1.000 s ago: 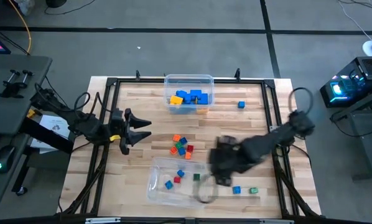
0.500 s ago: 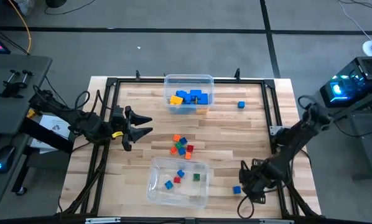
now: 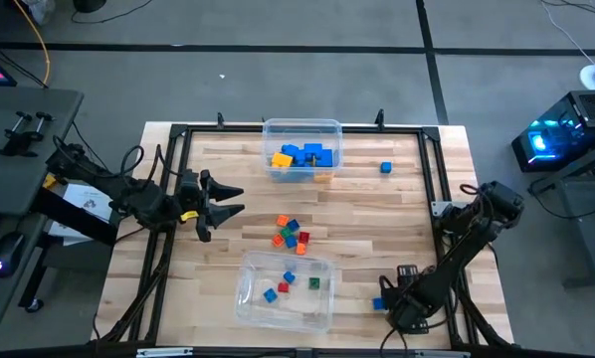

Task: Sort blocks by size
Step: Put the small green game piece into the bottom transparent bin

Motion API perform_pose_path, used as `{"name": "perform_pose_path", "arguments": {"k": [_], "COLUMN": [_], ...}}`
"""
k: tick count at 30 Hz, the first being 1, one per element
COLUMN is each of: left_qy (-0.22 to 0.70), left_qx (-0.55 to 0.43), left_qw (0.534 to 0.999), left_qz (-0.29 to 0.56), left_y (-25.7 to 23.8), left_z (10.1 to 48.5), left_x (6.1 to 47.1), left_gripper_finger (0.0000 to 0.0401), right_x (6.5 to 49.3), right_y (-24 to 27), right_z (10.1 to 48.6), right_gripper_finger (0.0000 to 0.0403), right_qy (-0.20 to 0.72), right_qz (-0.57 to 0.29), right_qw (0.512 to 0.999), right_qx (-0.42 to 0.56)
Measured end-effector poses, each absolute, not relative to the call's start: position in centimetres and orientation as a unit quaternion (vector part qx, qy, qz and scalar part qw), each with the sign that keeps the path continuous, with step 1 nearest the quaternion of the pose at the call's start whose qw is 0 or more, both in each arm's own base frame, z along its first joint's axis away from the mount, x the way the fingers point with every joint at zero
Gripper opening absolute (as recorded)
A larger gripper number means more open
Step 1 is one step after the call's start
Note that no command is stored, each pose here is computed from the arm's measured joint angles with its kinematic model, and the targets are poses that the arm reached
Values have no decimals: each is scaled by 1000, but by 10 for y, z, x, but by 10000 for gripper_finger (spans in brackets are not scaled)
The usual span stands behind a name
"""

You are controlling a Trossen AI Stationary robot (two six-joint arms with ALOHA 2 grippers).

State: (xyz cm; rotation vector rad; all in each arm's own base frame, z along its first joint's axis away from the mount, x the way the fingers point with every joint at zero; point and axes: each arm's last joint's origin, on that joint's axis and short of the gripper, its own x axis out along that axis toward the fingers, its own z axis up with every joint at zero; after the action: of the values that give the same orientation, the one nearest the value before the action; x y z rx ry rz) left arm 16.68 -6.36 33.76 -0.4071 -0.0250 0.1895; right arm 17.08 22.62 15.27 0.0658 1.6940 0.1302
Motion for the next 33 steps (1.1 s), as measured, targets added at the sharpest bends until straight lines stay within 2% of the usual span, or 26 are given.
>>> {"name": "perform_pose_path", "arguments": {"k": [7,12,17,20,24,30,33], "left_qy": [-13,-11,-11,-10,-2,0,0], "left_qx": [-201,-199,-198,-197,-193,-192,-192], "left_qw": [974,974,974,974,975,975,975], "left_qz": [102,104,110,114,114,112,112], "left_y": [-63,-63,-61,-60,-59,-59,-59], "left_z": [337,337,337,336,334,334,334], "left_x": [167,167,168,168,168,168,168], "left_gripper_finger": [220,220,220,220,220,220,220], "right_x": [170,173,154,136,124,126,129], "right_y": [224,209,188,179,182,190,193], "right_z": [154,179,203,204,198,182,170], "right_gripper_finger": [286,286,286,286,286,286,286], "right_qy": [745,741,725,744,761,757,759], "right_qz": [18,-33,-99,-104,-36,70,83], "right_qw": [667,669,670,638,626,650,646], "right_qx": [34,42,127,169,164,22,-26]}}
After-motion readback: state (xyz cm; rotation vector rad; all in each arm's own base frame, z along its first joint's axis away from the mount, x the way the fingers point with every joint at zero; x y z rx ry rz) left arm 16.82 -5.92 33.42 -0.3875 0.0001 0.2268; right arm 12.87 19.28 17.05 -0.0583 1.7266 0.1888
